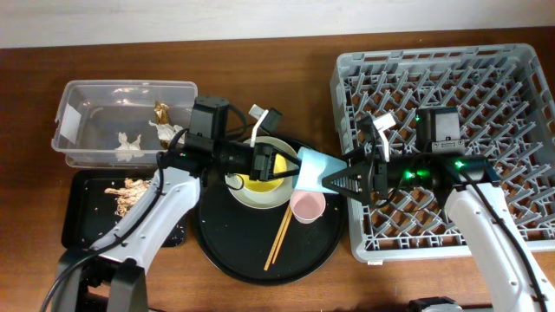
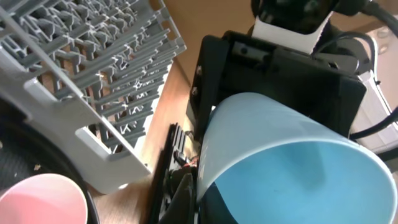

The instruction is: Sort waste into correct bins and load items into the dishwasher rack

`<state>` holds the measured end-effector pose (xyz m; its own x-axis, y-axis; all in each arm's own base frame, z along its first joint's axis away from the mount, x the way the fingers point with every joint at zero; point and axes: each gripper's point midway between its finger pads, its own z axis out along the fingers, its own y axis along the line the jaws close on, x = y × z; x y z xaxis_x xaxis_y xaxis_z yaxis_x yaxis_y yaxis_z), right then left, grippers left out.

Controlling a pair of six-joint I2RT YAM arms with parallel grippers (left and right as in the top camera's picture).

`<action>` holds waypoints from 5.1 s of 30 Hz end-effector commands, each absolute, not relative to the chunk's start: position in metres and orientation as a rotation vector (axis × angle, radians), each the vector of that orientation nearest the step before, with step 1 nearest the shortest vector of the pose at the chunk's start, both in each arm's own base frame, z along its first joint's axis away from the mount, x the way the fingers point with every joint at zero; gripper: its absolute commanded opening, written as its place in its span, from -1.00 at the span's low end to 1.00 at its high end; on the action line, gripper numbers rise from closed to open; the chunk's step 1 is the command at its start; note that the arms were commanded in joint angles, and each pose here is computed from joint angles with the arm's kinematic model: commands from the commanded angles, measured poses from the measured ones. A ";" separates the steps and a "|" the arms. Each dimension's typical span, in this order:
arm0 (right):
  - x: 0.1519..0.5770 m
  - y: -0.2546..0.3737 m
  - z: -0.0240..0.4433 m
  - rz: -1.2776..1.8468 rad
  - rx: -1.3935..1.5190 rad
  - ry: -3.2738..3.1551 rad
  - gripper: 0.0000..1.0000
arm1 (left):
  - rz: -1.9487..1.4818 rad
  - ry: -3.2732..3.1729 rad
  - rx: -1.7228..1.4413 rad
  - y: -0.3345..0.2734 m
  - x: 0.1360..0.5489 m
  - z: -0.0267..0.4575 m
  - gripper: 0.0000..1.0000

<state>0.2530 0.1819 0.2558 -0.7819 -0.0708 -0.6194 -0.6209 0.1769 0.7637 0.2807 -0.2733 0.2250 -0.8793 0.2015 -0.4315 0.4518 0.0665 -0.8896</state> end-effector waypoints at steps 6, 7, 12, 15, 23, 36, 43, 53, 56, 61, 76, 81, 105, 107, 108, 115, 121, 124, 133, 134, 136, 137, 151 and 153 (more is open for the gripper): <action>0.249 0.185 0.266 1.680 -0.684 1.960 0.69 | -1.938 2.125 0.649 -0.274 0.286 0.234 -1.00; 0.250 0.185 0.267 1.679 -0.686 1.958 0.68 | -1.938 2.125 0.649 -0.274 0.286 0.234 -1.00; 0.251 0.185 0.267 1.672 -0.692 1.951 0.50 | -1.938 2.125 0.649 -0.274 0.286 0.234 -1.00; 0.252 0.185 0.268 1.665 -0.701 1.942 0.33 | -1.939 2.125 0.649 -0.274 0.286 0.234 -1.00; 0.276 0.172 0.230 1.368 -0.627 2.146 0.14 | -1.783 2.138 0.625 -0.273 0.301 0.222 -0.19; 0.292 0.048 0.239 0.473 -0.159 2.643 -0.25 | -0.802 2.584 0.191 -0.117 0.324 0.151 -0.10; 0.277 -0.036 0.236 0.113 0.258 2.755 -0.92 | -0.580 2.565 0.082 -0.076 0.317 0.169 -0.10; 0.282 -0.050 0.151 0.147 0.377 3.122 -0.92 | -0.582 2.577 0.079 -0.076 0.315 0.167 -0.10; 0.283 -0.057 0.135 0.095 0.393 3.178 -0.89 | -0.583 2.579 0.078 -0.076 0.315 0.167 -0.10; 0.283 -0.059 0.130 0.080 0.399 3.197 0.59 | -0.583 2.579 0.078 -0.076 0.315 0.167 -0.10; 0.262 -0.022 0.234 0.281 0.306 2.830 0.97 | -0.668 2.409 0.562 -0.191 0.316 0.175 0.19; 0.259 -0.021 0.229 0.287 0.313 2.854 0.97 | -0.719 2.542 0.783 -0.252 0.291 0.109 0.19; 0.252 0.163 0.259 1.539 -0.548 2.226 0.97 | -1.695 2.203 0.359 -0.213 0.316 0.251 -1.00; 0.247 0.190 0.273 1.601 -0.725 2.080 0.98 | -1.726 2.196 0.388 -0.218 0.310 0.253 -1.00; 0.246 0.197 0.276 1.602 -0.773 2.044 0.97 | -1.750 2.189 0.405 -0.220 0.307 0.255 -1.00; 0.247 0.213 0.284 1.579 -0.888 1.950 0.97 | -1.914 2.132 0.548 -0.240 0.280 0.272 -1.00; 0.247 0.213 0.285 1.580 -0.892 1.941 0.71 | -1.924 2.134 0.570 -0.246 0.276 0.272 -1.00; 0.248 0.214 0.291 1.592 -0.916 1.888 0.69 | -1.925 2.134 0.570 -0.246 0.276 0.272 -1.00; 0.246 0.215 0.294 1.608 -0.923 1.868 0.13 | -1.917 2.137 0.565 -0.246 0.277 0.272 -1.00; 0.246 0.215 0.294 1.608 -0.923 1.868 0.13 | -1.916 2.137 0.565 -0.246 0.277 0.272 -1.00; 0.247 0.215 0.294 1.607 -0.923 1.870 0.13 | -1.915 2.137 0.565 -0.246 0.277 0.271 -0.94; 0.248 0.215 0.292 1.594 -0.920 1.880 0.13 | -1.885 2.149 0.547 -0.246 0.281 0.269 -0.61; 0.315 0.055 0.245 0.153 -0.108 2.659 -0.06 | -0.566 2.577 0.024 -0.085 0.320 0.178 -0.07; 0.320 0.029 0.241 0.115 0.024 2.709 -0.18 | -0.566 2.575 0.024 -0.085 0.319 0.179 -0.07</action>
<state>0.3069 0.0698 0.2410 -0.8952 -0.0934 -0.4357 -0.1821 0.9691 0.1664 0.3184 -0.0909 0.1750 -0.8885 -0.1016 -0.4475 0.1108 0.8988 -0.4241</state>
